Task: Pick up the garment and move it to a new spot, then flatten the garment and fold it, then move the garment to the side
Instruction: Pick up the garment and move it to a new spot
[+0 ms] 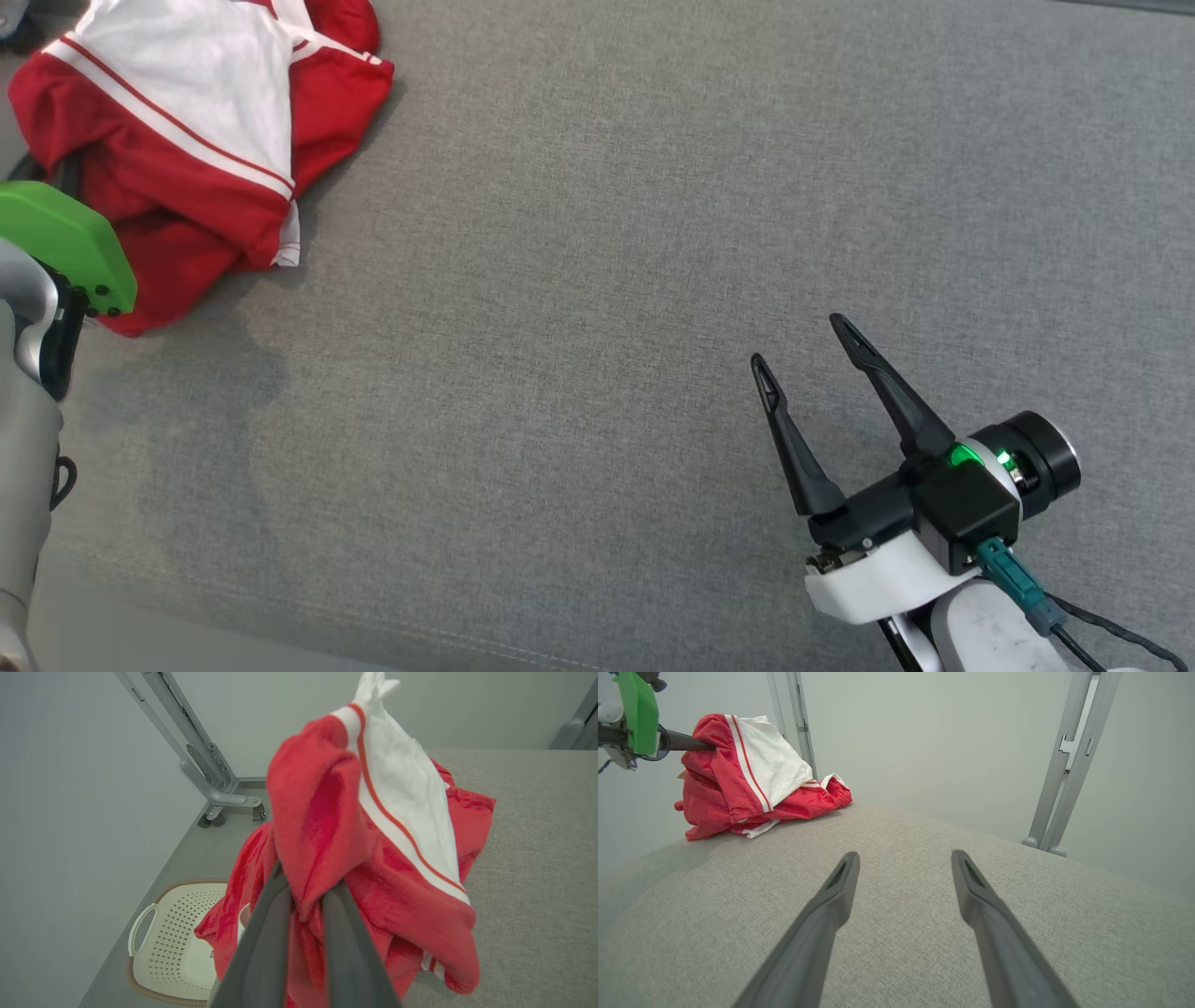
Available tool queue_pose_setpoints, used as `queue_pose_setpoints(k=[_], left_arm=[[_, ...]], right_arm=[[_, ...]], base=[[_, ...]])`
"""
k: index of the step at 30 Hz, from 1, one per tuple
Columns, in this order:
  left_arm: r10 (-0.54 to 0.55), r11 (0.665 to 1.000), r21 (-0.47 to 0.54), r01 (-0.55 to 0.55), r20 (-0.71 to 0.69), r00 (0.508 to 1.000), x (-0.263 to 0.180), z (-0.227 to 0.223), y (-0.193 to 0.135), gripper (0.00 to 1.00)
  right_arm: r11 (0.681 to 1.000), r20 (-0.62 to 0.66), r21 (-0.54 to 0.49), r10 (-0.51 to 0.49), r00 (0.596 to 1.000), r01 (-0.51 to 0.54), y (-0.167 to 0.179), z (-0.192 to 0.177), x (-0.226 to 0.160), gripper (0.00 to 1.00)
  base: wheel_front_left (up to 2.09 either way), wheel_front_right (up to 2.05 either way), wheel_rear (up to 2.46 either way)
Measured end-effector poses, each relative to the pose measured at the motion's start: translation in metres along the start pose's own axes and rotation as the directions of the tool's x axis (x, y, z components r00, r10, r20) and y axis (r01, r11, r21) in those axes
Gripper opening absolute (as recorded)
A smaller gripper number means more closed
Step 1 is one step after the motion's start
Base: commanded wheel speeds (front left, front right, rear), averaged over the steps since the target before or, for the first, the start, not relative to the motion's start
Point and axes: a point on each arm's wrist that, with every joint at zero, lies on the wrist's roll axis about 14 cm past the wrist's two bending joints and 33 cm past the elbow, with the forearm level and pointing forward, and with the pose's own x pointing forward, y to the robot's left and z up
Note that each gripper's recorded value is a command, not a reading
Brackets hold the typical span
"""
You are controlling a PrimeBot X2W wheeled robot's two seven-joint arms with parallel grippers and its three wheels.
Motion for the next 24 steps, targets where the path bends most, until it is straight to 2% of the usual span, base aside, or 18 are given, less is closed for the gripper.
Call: queue_pose_setpoints(k=[2, 6, 10, 13, 15, 19, 24], left_arm=[[-0.001, 1.0, 0.002, 0.0, 0.092, 0.996, -0.006, 0.023, 0.004, 0.0], [0.001, 1.0, -0.007, 0.001, 0.294, 0.956, -0.025, 0.074, 0.006, 0.0], [-0.018, 1.0, -0.002, 0.021, 0.445, 0.895, -0.05, 0.116, -0.002, 0.0], [-0.032, 0.999, 0.0, 0.039, 0.56, 0.828, -0.075, 0.151, -0.01, 0.0], [-0.065, 0.997, 0.012, 0.074, 0.626, 0.777, -0.094, 0.171, -0.023, 0.0], [-0.128, 0.988, 0.023, 0.152, 0.676, 0.725, -0.12, 0.191, -0.054, 0.0], [-0.234, 0.959, 0.058, 0.278, 0.714, 0.66, -0.148, 0.213, -0.11, 0.0]], right_arm=[[1.0, 0.008, 0.002, 0.0, 1.0, 0.0, 0.003, 0.005, -0.002, 1.0], [1.0, 0.036, -0.002, -0.002, 0.999, 0.003, 0.007, 0.02, -0.005, 1.0], [1.0, 0.07, -0.005, -0.004, 0.998, 0.005, 0.013, 0.036, -0.009, 1.0], [1.0, 0.095, -0.011, -0.001, 0.995, 0.002, 0.017, 0.048, -0.012, 1.0], [1.0, 0.115, -0.015, -0.006, 0.993, 0.008, 0.018, 0.057, -0.014, 1.0], [0.999, 0.146, -0.007, -0.031, 0.989, 0.033, 0.013, 0.071, -0.021, 1.0], [0.995, 0.186, -0.015, -0.091, 0.978, 0.096, -0.004, 0.087, -0.03, 1.0]], base=[[0.0, 0.0, 0.0], [0.0, 0.0, 0.0], [0.0, 0.0, 0.0], [0.0, 0.0, 0.0], [0.0, 0.0, 0.0], [0.0, 0.0, 0.0], [0.0, 0.0, 0.0]])
